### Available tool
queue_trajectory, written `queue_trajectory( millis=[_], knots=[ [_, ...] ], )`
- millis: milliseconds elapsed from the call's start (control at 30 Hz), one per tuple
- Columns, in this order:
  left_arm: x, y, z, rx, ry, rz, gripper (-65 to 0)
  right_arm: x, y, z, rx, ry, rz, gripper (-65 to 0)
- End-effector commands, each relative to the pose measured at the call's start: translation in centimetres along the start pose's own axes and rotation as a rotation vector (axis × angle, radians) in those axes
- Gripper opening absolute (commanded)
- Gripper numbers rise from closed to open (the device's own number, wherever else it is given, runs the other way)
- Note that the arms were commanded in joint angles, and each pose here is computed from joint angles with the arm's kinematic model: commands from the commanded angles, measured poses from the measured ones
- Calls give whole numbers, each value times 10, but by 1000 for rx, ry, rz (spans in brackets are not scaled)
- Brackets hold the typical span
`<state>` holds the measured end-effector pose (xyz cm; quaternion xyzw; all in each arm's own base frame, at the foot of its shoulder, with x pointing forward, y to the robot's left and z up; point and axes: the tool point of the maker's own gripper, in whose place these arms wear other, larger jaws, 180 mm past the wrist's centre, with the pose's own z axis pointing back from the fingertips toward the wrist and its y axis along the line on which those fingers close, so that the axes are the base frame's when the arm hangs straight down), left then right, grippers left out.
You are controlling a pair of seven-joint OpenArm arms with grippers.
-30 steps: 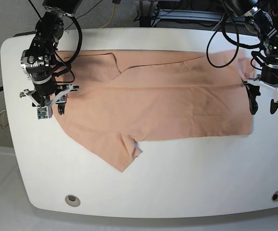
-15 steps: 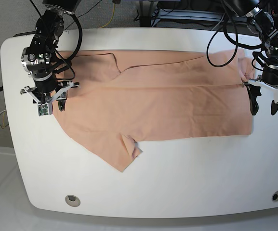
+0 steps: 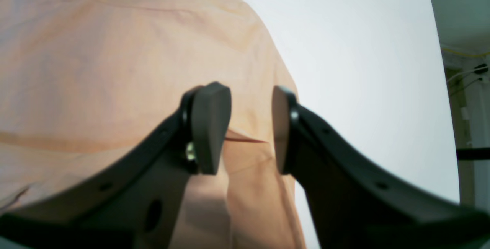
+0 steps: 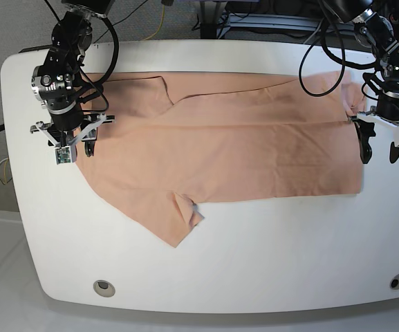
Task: Fold the T-shirt properly
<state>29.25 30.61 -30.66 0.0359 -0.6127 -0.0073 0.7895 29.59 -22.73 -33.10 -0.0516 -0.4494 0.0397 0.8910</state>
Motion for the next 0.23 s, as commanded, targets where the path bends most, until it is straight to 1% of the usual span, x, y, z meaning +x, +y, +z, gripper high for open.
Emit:
queue_trajectory(
  millis=[0,200],
  knots=[
    [17,5,0,4,-59,-12,-239,16,-2,3,-4,-60,0,-435],
    [12,4,3,0,-44,-13,-239,16,-2,3,-5,-58,0,-435]
  ],
)
